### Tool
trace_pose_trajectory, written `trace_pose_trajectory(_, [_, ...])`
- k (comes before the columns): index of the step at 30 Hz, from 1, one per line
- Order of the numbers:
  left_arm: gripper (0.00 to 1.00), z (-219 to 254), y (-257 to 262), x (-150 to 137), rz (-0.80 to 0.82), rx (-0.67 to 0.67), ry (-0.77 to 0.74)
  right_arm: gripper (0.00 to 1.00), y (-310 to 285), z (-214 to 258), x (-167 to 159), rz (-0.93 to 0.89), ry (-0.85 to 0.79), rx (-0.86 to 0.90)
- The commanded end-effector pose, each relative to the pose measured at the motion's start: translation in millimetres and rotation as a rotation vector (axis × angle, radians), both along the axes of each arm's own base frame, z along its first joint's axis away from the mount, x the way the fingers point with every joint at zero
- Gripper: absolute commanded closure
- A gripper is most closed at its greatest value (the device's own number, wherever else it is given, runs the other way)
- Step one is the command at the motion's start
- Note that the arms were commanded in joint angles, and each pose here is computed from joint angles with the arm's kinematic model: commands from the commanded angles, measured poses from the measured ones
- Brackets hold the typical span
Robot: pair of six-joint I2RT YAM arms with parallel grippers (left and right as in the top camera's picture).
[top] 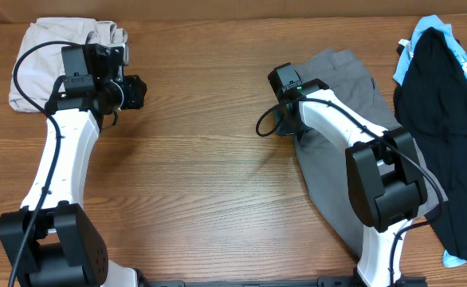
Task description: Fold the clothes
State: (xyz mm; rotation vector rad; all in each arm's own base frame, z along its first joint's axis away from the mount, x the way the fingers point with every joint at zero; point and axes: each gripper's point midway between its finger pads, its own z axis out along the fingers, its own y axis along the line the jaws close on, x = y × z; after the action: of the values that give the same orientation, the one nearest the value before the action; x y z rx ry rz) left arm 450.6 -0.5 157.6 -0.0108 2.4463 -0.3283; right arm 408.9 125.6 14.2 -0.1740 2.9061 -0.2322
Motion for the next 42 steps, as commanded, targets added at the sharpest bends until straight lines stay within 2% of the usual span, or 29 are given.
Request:
trace_pose_trajectory(1, [0.73, 11.1, 3.2, 6.0, 0.005, 0.007, -0.031, 0.96, 0.9, 14.5, 7.6, -0.025, -0.029, 0.014])
trace_pose_trajectory(4, [0.88, 12.5, 3.3, 7.4, 0.005, 0.007, -0.039, 0.96, 7.6, 53.5, 18.1, -0.032, -0.078, 0.051])
trace_pose_trajectory(6, [0.94, 16.3, 3.4, 9.0, 0.005, 0.007, -0.047, 0.96, 15.4, 94.6, 24.3, -0.025, -0.122, 0.100])
trace_pose_trajectory(12, [0.95, 41.6, 2.3, 9.8, 0.001, 0.005, -0.072, 0.96, 20.4, 217.6, 23.2, -0.012, -0.252, 0.185])
trace_pose_trajectory(17, [0.96, 59.9, -9.4, 5.8, -0.038, -0.033, -0.064, 0.96, 13.4, 273.2, 11.0, -0.015, -0.299, 0.225])
trace_pose_trajectory(22, [0.96, 77.9, -19.9, 3.1, -0.073, -0.067, -0.069, 0.96, 32.0, 296.1, -1.4, 0.064, -0.286, 0.346])
trace_pose_trajectory(33, [0.96, 119.1, -22.5, -4.0, -0.105, -0.058, -0.089, 0.96, 70.7, 292.5, -18.7, 0.177, -0.212, 0.460])
trace_pose_trajectory(37, [0.96, 108.4, -32.3, -14.1, -0.176, -0.053, -0.050, 0.96, 76.7, 292.0, -23.7, 0.216, -0.198, 0.468])
trace_pose_trajectory(42, [0.96, 75.0, -58.1, -25.7, -0.353, -0.014, -0.022, 0.96, 82.9, 293.3, -27.2, 0.256, -0.186, 0.496])
